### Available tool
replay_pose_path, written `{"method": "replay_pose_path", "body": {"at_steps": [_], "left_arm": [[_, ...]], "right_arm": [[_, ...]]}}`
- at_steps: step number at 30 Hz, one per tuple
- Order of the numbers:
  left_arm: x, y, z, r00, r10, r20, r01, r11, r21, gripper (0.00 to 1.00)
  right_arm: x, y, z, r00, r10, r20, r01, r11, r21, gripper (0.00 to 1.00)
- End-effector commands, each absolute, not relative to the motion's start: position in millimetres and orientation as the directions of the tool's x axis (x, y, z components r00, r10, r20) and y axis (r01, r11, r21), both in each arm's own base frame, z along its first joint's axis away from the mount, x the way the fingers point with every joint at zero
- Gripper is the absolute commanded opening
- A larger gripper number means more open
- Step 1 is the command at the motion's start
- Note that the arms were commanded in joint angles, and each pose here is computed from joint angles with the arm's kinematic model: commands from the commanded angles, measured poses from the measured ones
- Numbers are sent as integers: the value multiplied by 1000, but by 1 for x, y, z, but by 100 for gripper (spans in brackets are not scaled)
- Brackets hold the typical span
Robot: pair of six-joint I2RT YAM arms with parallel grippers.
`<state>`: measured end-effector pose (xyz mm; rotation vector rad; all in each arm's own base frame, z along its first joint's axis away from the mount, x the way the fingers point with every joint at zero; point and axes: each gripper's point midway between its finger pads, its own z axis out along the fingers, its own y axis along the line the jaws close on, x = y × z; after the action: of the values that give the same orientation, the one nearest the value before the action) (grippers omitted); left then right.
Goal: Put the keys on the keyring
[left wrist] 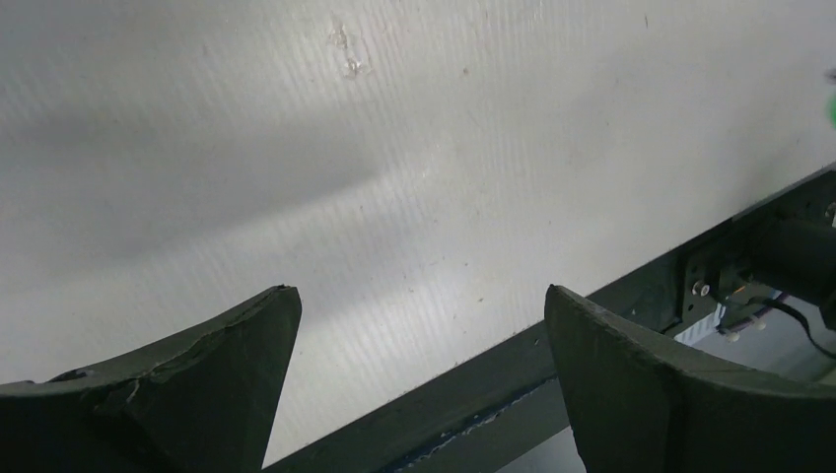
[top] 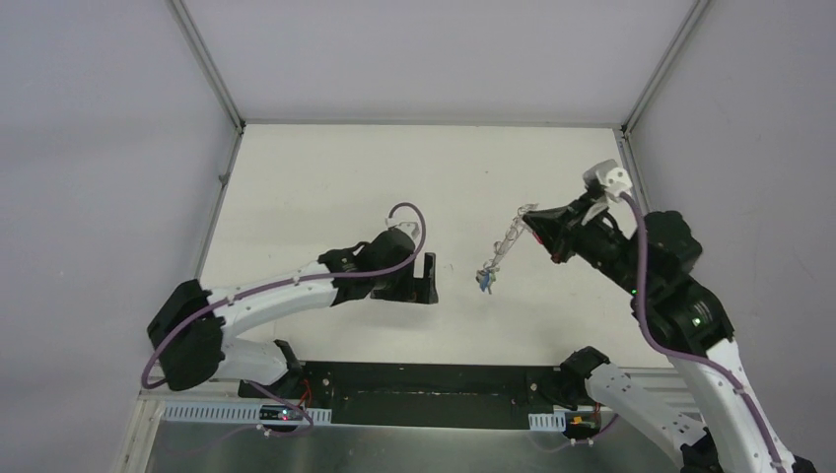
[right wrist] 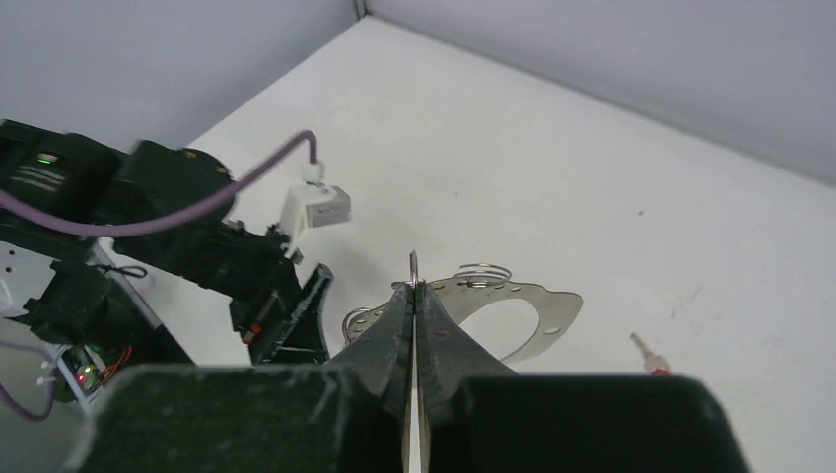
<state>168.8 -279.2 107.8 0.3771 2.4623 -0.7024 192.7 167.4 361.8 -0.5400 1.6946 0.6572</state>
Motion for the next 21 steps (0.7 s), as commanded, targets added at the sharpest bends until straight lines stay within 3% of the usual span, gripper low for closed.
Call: {"method": "replay_pose_path", "body": {"at_steps": [1, 7, 16, 21], "left_arm": [[191, -321, 122, -846, 113, -521, 405, 772, -490, 98], [233, -364, 116, -810, 185, -557, 470, 772, -428, 97], [293, -461, 99, -786, 236, -572, 544, 704, -457, 80], [328, -505, 98, -761, 208, -614, 563, 682, -467, 80]], "right_arm": [[182, 133, 429, 16, 34, -999, -601, 799, 18, 0], [161, 111, 471, 147, 57, -987, -573, 819, -38, 0], [119, 95, 518, 294, 133, -947, -604, 793, -76, 0], [95, 98, 528, 345, 163, -925, -663, 740, -117, 0]]}}
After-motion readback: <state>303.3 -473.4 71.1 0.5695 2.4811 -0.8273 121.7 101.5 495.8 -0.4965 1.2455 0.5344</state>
